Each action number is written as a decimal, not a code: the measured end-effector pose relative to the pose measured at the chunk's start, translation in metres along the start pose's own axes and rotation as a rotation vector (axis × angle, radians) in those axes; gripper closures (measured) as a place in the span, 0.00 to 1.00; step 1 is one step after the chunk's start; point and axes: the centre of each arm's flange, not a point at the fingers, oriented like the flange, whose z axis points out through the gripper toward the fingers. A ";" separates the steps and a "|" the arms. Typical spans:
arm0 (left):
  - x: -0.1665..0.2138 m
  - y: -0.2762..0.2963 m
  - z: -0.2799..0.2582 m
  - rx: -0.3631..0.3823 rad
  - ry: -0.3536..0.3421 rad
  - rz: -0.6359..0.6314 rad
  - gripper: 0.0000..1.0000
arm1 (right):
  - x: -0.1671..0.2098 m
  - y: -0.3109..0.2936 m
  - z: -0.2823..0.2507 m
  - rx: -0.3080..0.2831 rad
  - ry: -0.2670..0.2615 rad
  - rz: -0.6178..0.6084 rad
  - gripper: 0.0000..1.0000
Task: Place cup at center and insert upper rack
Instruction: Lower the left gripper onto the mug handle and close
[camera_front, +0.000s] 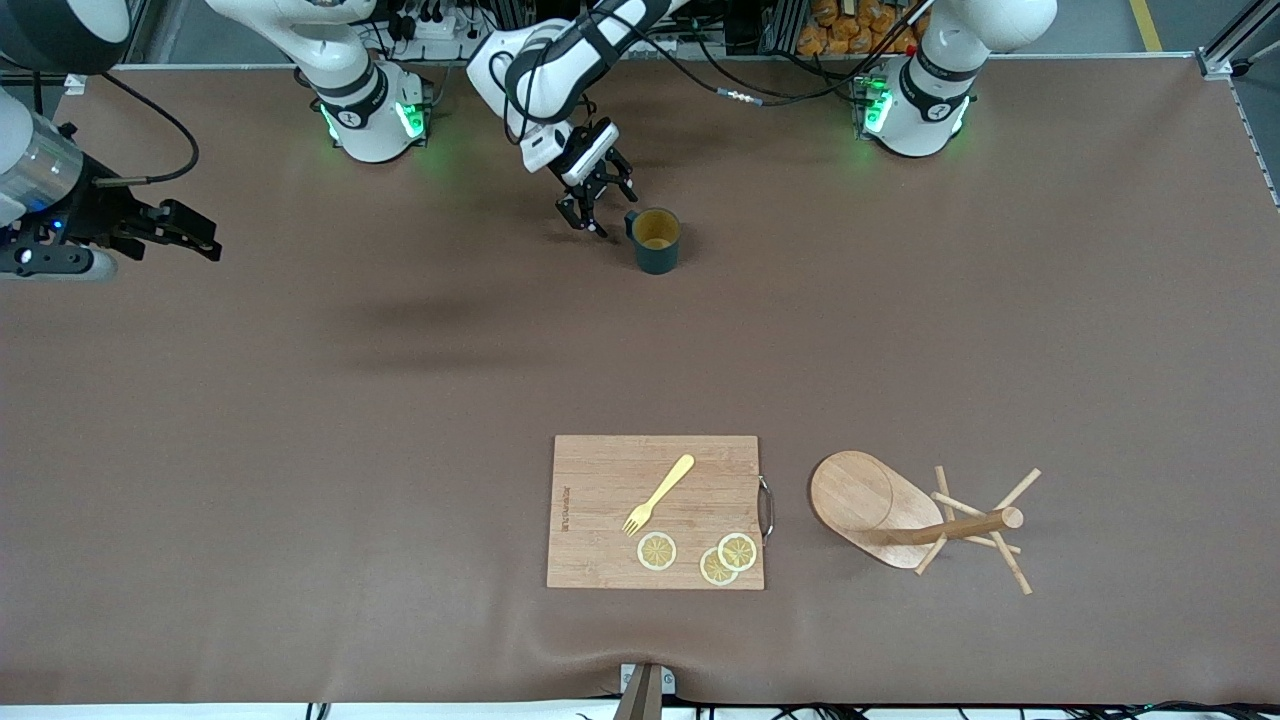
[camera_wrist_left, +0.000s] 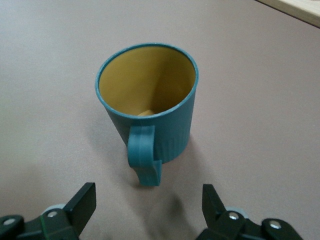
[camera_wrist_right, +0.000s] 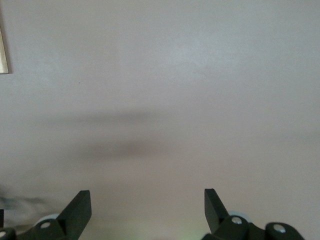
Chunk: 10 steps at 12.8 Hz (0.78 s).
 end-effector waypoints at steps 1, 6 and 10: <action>-0.001 -0.001 0.002 0.007 0.008 0.001 0.06 | 0.000 -0.002 0.000 -0.003 0.002 -0.004 0.00; -0.005 -0.004 0.018 0.042 0.038 0.007 0.09 | -0.003 0.001 -0.003 -0.004 -0.005 0.000 0.00; -0.001 0.000 0.021 0.061 0.031 -0.005 0.25 | -0.014 0.009 -0.015 -0.002 -0.005 0.015 0.00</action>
